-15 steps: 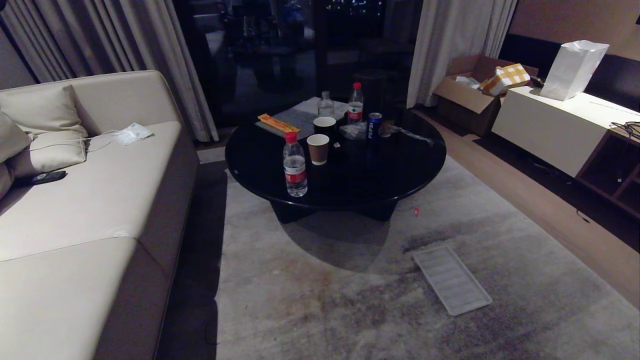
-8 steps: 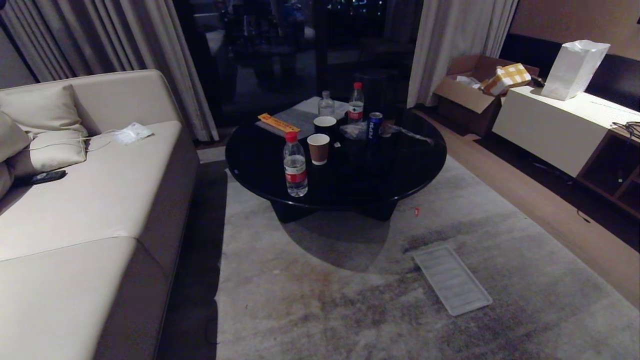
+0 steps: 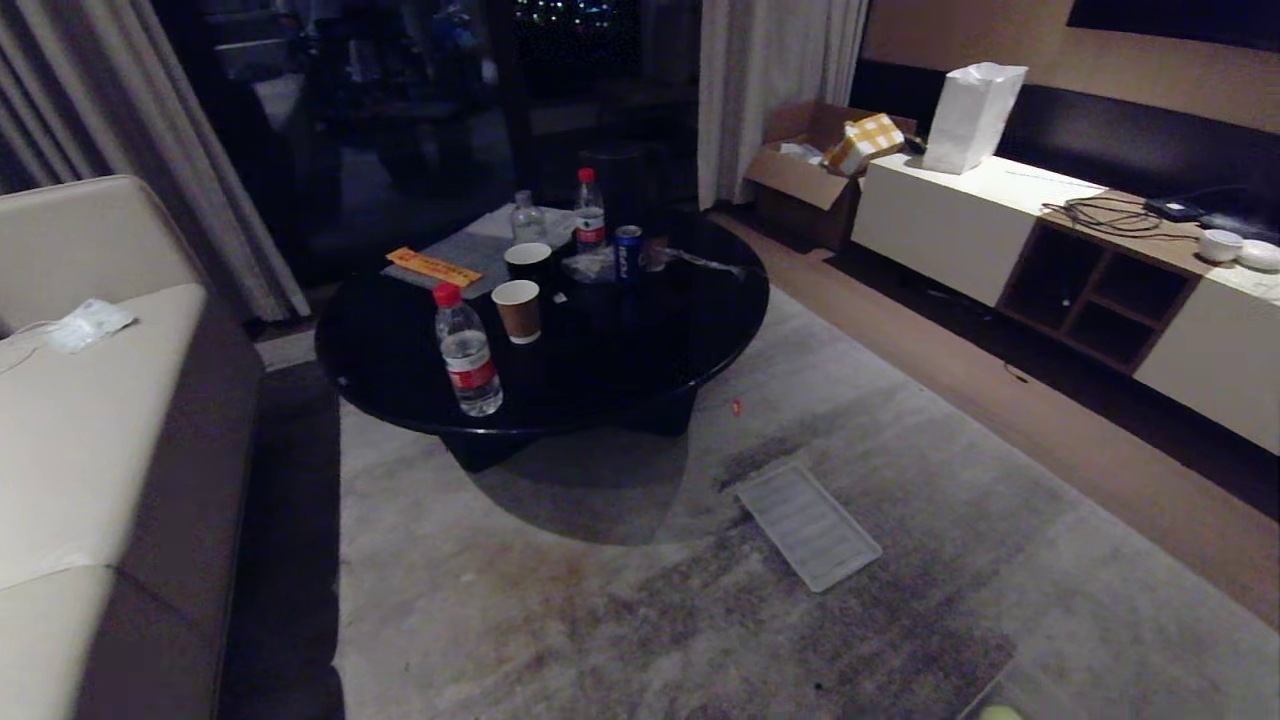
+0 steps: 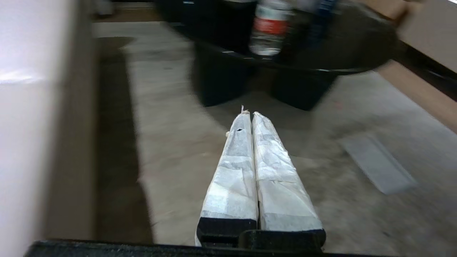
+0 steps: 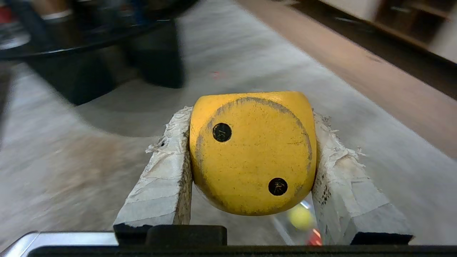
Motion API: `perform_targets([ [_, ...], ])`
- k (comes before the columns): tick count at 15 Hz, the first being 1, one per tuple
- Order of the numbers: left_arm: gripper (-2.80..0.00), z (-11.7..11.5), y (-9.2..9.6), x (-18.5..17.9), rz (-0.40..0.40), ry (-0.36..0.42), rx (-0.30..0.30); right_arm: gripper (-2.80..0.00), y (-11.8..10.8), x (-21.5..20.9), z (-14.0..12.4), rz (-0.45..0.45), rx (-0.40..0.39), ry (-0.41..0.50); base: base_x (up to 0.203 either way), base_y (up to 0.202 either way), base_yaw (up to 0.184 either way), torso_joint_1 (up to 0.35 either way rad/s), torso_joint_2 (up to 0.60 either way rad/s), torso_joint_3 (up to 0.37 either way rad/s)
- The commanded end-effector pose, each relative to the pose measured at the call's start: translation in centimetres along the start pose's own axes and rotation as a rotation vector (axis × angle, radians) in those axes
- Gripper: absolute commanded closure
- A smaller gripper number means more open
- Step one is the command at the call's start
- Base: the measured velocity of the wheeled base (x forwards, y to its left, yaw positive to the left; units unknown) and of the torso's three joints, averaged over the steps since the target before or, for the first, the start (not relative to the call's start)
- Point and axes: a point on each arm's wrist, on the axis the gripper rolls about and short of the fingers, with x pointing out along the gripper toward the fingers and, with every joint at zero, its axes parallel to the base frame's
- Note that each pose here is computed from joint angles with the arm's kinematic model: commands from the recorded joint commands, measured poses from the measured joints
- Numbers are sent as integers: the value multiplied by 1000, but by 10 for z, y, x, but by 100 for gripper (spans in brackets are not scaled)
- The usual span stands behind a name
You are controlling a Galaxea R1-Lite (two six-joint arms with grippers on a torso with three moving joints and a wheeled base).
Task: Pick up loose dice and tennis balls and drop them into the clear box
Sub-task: Put the toys in the box
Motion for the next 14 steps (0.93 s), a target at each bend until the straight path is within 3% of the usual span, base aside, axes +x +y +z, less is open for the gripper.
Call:
perform_targets([
  [1,0,0,0,0,1,2,-1,0,0,1,-3,1,0,13,-1,10,-165,5,2,5],
  [14,0,0,0,0,1,2,-1,0,0,1,-3,0,0,11,0,12,-163,3,2,3],
])
